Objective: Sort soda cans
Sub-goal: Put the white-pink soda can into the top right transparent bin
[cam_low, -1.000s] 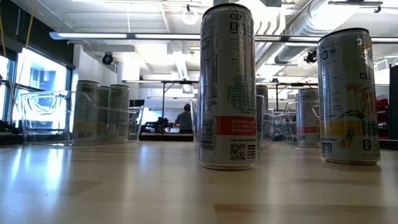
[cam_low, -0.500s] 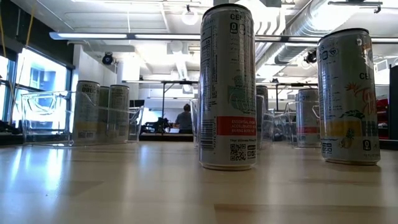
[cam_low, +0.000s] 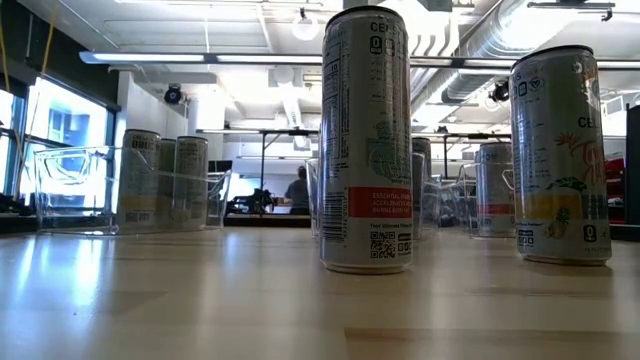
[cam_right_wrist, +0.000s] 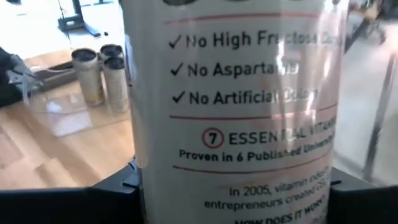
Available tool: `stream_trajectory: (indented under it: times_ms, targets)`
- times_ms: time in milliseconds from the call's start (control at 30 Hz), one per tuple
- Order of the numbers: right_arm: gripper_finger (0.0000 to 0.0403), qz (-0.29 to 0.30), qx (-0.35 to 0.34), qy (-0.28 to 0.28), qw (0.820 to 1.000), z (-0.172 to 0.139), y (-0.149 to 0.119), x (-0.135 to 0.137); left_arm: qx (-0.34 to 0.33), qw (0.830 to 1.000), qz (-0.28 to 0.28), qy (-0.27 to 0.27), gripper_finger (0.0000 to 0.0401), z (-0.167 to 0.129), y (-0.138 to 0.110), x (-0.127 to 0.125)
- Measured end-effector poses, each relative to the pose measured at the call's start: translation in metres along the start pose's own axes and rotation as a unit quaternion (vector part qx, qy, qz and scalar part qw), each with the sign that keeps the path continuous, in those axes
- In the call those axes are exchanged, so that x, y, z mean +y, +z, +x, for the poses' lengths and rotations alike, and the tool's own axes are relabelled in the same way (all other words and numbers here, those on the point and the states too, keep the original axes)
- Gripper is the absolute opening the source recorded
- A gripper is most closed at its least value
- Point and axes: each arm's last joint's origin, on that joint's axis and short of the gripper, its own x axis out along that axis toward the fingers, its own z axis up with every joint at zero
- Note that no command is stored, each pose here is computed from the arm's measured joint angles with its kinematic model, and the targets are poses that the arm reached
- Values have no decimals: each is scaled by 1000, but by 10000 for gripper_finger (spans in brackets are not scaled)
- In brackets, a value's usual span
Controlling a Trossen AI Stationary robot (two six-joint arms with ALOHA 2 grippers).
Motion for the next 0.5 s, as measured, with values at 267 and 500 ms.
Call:
stream_trajectory:
  times_ms: [267, 500]
  targets:
    - [221, 161, -17, -9, 987, 7, -73, -17, -79, 996, -30, 24, 382, 13, -36, 14]
    - [221, 195, -58, -8, 979, 26, -87, -36, -69, 996, -45, 22, 382, 59, -33, 33]
